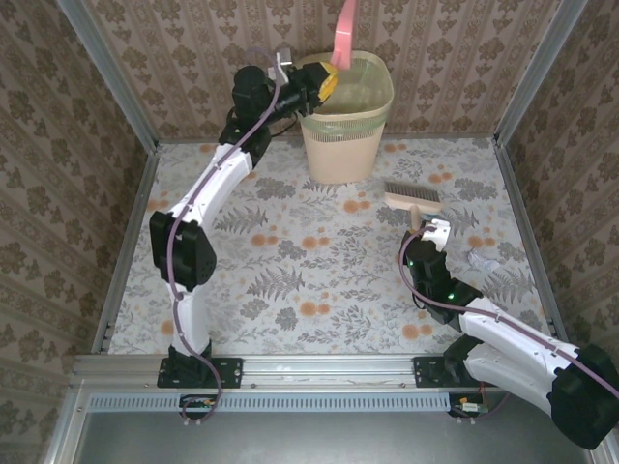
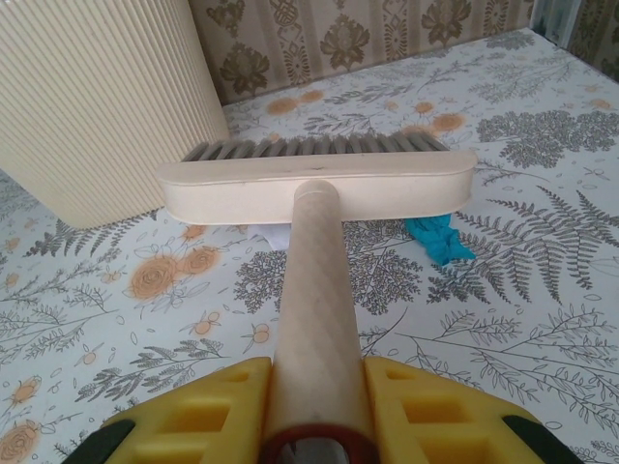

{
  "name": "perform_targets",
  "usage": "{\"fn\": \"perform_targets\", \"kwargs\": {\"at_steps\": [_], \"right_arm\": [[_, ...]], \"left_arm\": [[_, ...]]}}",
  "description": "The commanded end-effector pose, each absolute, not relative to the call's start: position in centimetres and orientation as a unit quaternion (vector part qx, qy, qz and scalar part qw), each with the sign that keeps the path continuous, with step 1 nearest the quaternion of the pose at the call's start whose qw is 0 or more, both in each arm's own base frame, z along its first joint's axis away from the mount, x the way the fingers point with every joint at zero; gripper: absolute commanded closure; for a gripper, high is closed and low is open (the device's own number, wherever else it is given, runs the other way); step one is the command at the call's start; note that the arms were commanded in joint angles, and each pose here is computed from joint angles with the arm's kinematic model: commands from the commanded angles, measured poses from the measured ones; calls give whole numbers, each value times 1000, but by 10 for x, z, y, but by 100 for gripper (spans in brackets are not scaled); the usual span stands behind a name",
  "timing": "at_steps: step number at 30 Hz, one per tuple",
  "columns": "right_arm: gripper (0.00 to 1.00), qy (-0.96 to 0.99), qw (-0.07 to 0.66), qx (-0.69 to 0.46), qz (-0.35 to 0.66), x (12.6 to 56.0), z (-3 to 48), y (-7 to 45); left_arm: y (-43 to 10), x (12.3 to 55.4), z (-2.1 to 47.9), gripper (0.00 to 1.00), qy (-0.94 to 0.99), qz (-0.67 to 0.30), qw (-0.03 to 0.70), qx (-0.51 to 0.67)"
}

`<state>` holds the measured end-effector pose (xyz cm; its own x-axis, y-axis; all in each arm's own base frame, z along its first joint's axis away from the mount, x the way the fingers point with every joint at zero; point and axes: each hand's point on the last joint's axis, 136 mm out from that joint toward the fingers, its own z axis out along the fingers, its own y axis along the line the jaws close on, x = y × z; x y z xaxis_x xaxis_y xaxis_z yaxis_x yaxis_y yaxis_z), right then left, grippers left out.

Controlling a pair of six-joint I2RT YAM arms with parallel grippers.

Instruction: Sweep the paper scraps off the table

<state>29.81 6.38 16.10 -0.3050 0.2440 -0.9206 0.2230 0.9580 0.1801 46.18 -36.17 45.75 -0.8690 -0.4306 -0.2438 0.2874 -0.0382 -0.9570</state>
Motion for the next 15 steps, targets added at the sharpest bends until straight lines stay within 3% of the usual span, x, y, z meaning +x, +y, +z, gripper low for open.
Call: {"fn": "perform_targets", "kwargs": {"at_steps": [1, 15], "right_arm": [[100, 788, 595, 158, 10, 304, 183, 61], [100, 784, 597, 172, 2, 302, 184, 55]], "left_arm": [[-363, 416, 476, 100, 646, -708, 284, 27], [-312, 330, 400, 100, 712, -601, 355, 78]]}}
